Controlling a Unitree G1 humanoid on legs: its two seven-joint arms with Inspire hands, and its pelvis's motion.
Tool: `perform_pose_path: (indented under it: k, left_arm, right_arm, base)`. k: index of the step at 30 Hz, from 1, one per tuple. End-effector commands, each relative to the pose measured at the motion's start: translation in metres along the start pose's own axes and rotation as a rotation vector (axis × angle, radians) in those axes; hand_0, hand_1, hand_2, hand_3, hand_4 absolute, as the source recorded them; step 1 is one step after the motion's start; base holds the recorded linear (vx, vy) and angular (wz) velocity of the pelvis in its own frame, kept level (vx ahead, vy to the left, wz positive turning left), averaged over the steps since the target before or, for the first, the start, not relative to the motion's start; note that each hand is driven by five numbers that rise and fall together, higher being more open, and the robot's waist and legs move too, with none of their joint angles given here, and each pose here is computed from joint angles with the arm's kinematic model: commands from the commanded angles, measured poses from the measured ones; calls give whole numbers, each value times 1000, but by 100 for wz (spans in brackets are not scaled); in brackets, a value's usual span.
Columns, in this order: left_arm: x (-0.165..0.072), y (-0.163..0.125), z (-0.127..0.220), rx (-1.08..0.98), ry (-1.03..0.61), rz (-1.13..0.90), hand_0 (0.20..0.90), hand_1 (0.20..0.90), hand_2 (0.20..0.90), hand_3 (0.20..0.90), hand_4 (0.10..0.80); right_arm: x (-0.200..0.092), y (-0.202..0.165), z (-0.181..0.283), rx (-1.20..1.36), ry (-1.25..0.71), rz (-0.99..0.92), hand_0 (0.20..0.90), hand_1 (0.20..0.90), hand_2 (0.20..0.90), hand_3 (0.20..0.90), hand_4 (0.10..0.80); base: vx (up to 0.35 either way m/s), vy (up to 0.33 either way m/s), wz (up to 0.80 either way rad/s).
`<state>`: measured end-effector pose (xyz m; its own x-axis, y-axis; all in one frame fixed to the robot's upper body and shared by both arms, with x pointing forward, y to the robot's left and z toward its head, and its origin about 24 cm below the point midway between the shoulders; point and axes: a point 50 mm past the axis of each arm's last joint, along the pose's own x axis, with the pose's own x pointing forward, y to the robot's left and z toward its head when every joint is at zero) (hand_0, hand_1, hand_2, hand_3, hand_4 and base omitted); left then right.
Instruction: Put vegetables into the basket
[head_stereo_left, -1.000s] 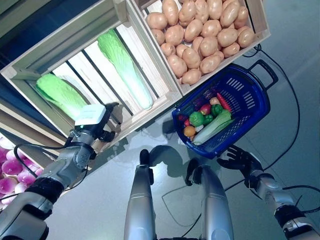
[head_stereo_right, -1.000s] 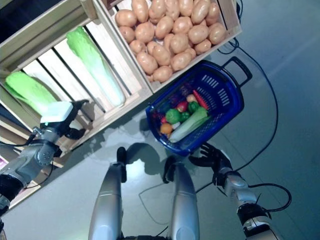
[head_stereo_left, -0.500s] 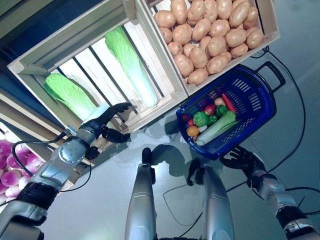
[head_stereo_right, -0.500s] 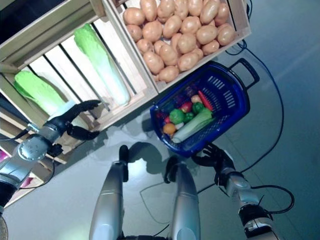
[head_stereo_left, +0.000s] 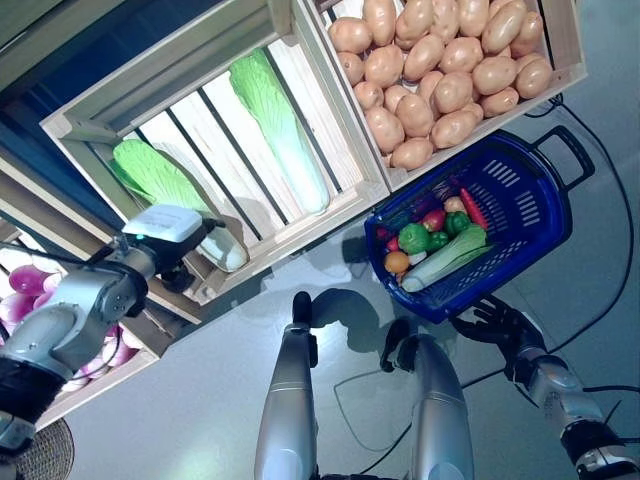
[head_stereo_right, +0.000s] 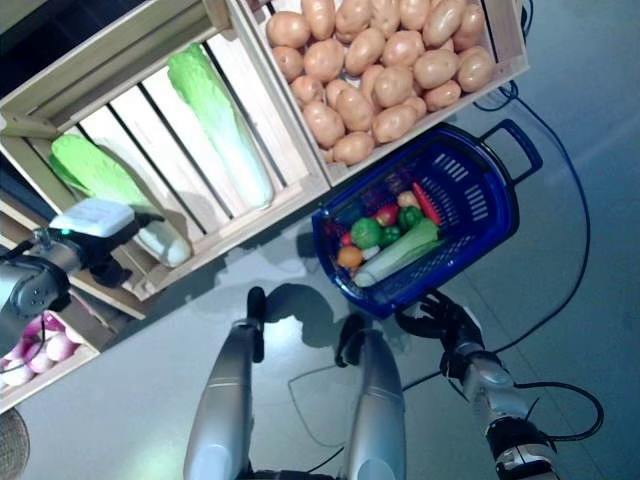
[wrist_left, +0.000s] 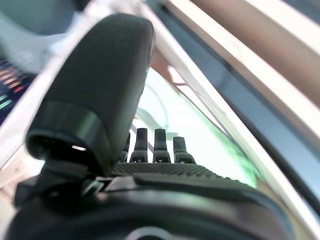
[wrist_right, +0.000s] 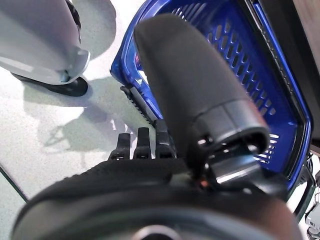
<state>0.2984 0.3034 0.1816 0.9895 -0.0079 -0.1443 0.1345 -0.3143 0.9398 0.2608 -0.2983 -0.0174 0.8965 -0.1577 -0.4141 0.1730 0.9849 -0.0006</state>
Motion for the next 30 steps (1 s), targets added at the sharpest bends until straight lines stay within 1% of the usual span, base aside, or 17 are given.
perform_pose_path:
  k: [1, 6, 9, 11, 15, 18, 25, 30]
  left_arm:
    - [-4, 34, -14, 158, 90, 198, 900, 900, 900, 900, 800]
    - [-4, 35, -28, 278, 155, 397, 900, 900, 900, 900, 800]
    - [-1, 26, -31, 306, 156, 489, 900, 900, 900, 900, 800]
    - [2, 17, -31, 319, 144, 512, 900, 900, 900, 900, 800]
    - [8, 0, -27, 336, 124, 487, 900, 900, 900, 900, 800]
    - [13, -10, -30, 343, 148, 484, 900, 900, 900, 900, 800]
    - [19, -32, -28, 364, 128, 459, 900, 900, 900, 900, 800]
    - [22, -35, -29, 345, 119, 463, 900, 900, 900, 900, 800]
  right_arm:
    - [-4, -29, 30, -21, -114, -54, 900, 900, 900, 900, 800]
    - [-2, -25, 28, -22, -109, -38, 900, 900, 900, 900, 800]
    - [1, -18, 27, -18, -110, -26, 900, 900, 900, 900, 800]
    - [2, -14, 27, -22, -108, -13, 900, 900, 900, 900, 800]
    - [5, -8, 30, -33, -109, 1, 900, 900, 900, 900, 800]
    - [8, -2, 37, -53, -116, 9, 900, 900, 900, 900, 800]
    - [10, -1, 47, -88, -121, 17, 900, 900, 900, 900, 800]
    - [11, -1, 60, -105, -149, 29, 900, 900, 900, 900, 800]
  base:
    - [0, 0, 0]
    - [0, 0, 0]
    - [0, 0, 0]
    - [-8, 4, -2]
    - [-13, 15, -2]
    - [-31, 40, -5]
    - [-26, 38, -10]
    - [-44, 28, -6]
